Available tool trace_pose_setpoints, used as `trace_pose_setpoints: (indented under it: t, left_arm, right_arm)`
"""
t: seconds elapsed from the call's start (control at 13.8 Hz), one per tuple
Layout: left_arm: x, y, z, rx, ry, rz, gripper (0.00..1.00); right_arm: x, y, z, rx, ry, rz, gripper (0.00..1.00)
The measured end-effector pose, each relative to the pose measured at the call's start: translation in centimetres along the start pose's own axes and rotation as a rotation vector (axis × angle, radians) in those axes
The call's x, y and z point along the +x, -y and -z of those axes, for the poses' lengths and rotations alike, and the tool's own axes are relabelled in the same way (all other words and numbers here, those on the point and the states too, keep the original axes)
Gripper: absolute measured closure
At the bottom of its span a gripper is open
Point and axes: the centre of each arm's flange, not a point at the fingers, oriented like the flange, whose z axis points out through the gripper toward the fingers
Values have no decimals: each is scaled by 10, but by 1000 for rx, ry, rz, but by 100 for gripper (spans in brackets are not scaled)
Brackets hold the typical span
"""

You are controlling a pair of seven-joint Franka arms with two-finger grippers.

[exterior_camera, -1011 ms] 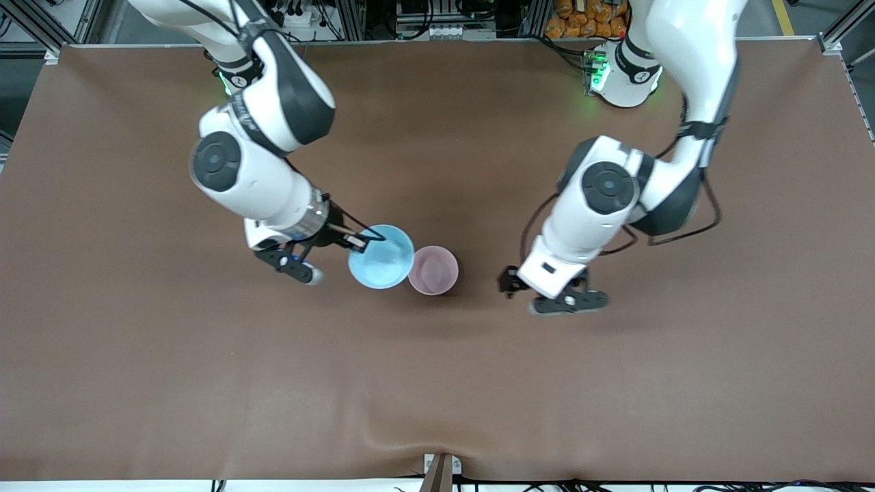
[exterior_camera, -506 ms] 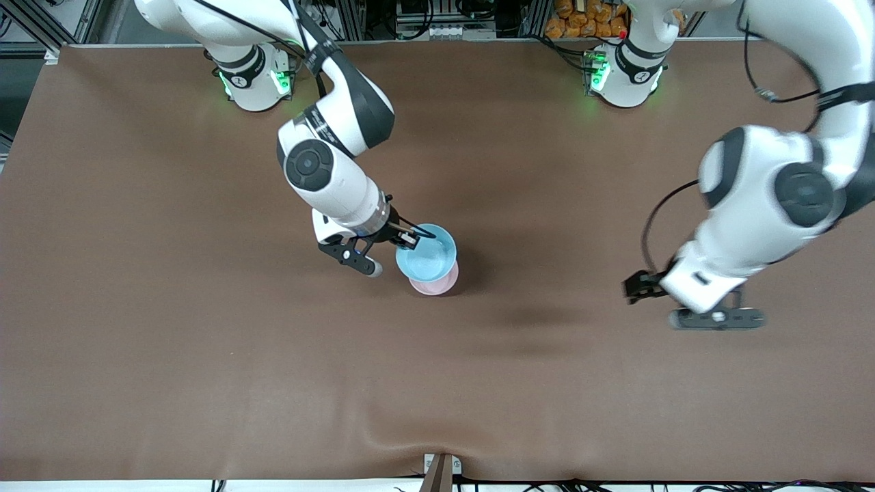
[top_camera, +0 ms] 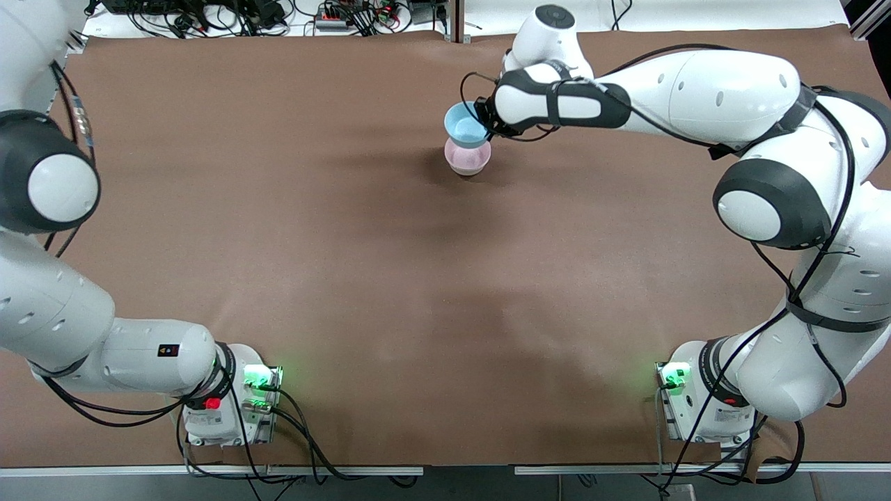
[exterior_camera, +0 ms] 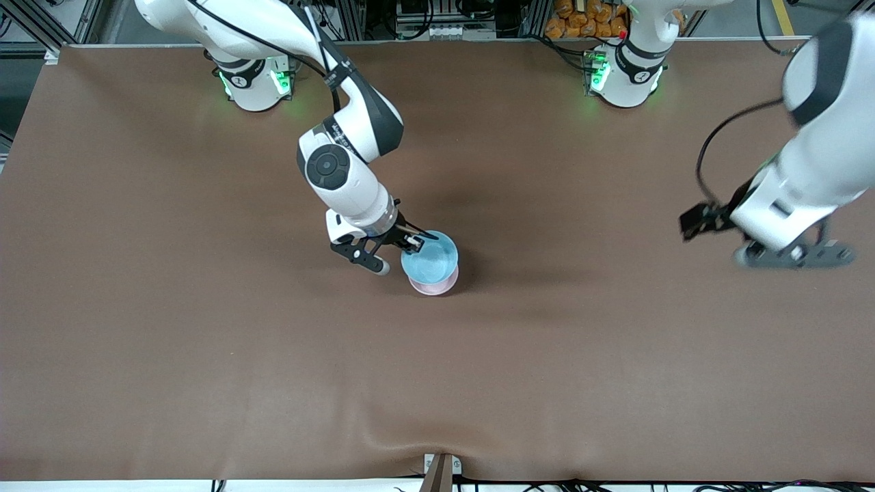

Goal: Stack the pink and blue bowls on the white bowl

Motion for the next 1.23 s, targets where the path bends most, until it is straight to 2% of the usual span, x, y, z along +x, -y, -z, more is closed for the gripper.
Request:
trace_pose_setpoints:
  t: [0.22, 0.51, 0.79, 0.94, 1.23]
  left_arm:
    - [-37, 9, 48, 16, 11, -16, 0]
    - [-76, 24, 87, 19, 16, -22, 0]
    - [-75, 41, 85, -19, 4, -19, 0]
    - [-64, 60, 75, -25, -7, -34, 0]
    - [-56, 83, 62, -34, 1, -38, 0]
  right_arm:
    - [-11, 0, -21, -2, -3, 10, 96]
    - [-13, -4, -40, -17, 1, -1, 96]
    - [-9, -7, -43, -23, -1, -8, 96]
    - [-7, -7, -43, -24, -3, -11, 81]
    - [2, -6, -34, -9, -15, -21, 38]
